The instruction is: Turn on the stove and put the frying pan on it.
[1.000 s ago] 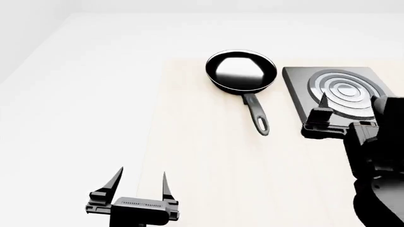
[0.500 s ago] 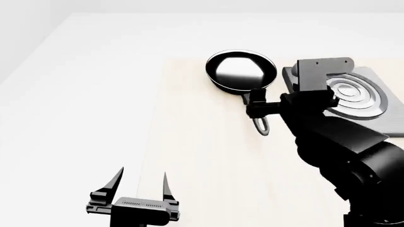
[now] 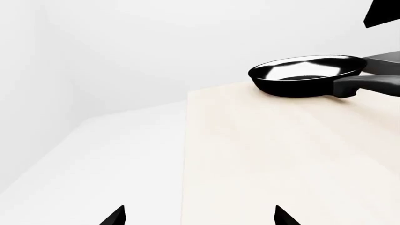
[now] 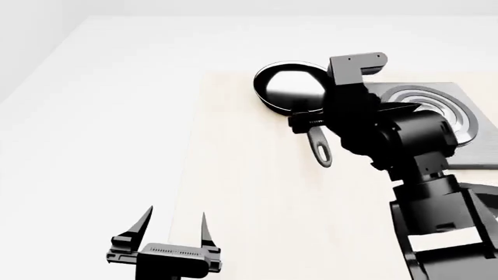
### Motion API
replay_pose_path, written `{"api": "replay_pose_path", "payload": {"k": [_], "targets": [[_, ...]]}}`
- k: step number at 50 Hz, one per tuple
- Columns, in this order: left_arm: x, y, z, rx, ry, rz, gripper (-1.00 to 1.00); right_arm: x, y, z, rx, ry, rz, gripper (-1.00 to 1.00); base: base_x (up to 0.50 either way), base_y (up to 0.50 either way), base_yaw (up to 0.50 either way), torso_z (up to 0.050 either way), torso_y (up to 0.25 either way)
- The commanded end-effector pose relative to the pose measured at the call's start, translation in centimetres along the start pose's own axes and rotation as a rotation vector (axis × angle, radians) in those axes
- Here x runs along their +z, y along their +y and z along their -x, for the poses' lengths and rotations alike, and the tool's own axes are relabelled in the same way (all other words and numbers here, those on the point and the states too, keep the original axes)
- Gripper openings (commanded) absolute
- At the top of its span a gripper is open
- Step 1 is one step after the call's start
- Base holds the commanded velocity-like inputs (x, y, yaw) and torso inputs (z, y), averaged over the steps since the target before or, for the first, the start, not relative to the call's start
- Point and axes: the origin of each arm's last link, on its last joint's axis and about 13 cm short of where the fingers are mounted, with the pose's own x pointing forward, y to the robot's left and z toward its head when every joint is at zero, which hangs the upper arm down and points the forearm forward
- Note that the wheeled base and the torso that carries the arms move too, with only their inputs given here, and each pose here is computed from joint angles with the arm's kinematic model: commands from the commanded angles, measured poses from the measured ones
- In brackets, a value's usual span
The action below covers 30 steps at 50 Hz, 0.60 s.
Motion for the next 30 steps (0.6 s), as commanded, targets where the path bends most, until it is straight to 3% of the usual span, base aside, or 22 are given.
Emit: {"api": "replay_pose_path", "payload": {"k": [1, 30], "targets": [[0.0, 0.0, 0.0, 0.000, -0.001, 0.002, 1.00, 1.3, 0.1, -1.3, -0.037, 0.071, 0.011, 1.00, 0.00, 0.00, 0.00, 0.000, 0.000], [-0.1, -0.1, 0.0, -0.008, 0.001, 0.005, 1.00, -0.9, 0.6, -4.4, -0.043, 0.164, -0.010, 1.00, 0.00, 0.00, 0.00, 0.000, 0.000]]}}
